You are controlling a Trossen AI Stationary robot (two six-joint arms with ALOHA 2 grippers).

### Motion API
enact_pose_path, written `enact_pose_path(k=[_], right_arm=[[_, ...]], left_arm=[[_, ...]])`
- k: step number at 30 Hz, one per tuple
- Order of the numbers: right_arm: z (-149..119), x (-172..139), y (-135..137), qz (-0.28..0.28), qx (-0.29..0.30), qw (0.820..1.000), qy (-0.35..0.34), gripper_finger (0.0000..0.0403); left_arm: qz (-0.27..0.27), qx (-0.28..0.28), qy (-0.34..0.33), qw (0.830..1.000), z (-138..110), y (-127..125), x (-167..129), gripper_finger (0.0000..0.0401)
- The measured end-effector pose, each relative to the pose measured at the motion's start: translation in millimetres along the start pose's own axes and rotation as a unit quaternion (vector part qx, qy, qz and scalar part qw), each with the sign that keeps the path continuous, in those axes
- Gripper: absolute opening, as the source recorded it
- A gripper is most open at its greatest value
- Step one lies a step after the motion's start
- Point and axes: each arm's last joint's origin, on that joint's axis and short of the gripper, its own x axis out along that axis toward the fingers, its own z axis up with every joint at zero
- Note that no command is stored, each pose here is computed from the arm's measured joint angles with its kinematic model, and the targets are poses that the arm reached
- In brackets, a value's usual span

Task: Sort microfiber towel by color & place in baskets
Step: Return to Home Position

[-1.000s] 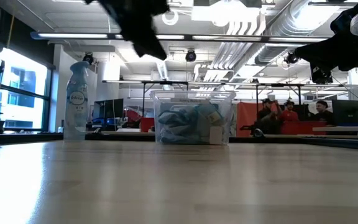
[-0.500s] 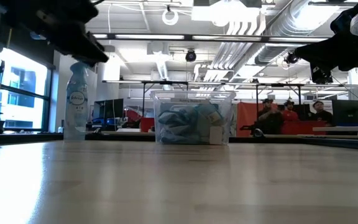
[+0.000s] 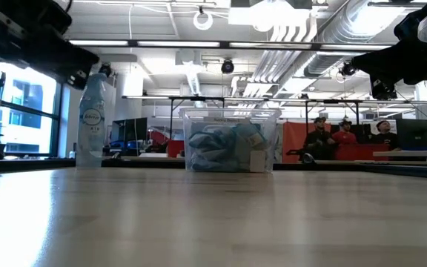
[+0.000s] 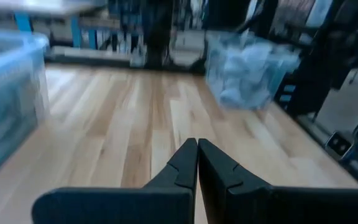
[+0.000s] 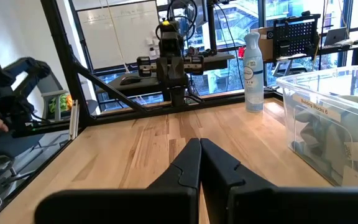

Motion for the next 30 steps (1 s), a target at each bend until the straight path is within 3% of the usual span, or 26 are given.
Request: enact_pose_path(k=[11, 26, 30], right_arm=[[0, 0, 0, 0.000, 0.000, 1.000, 0.000, 0.0000], [0, 0, 0, 0.000, 0.000, 1.000, 0.000, 0.0000], [0, 0, 0, 0.000, 0.000, 1.000, 0.000, 0.0000]], left_arm=[[-0.023, 0.022, -0.117, 0.993, 3, -6, -30, 0.0000], [-0.016, 0.032, -0.097, 0.995, -4, -5, -32, 0.0000], [0.008, 0.030, -0.099, 0.995, -5, -4, -31, 0.0000]])
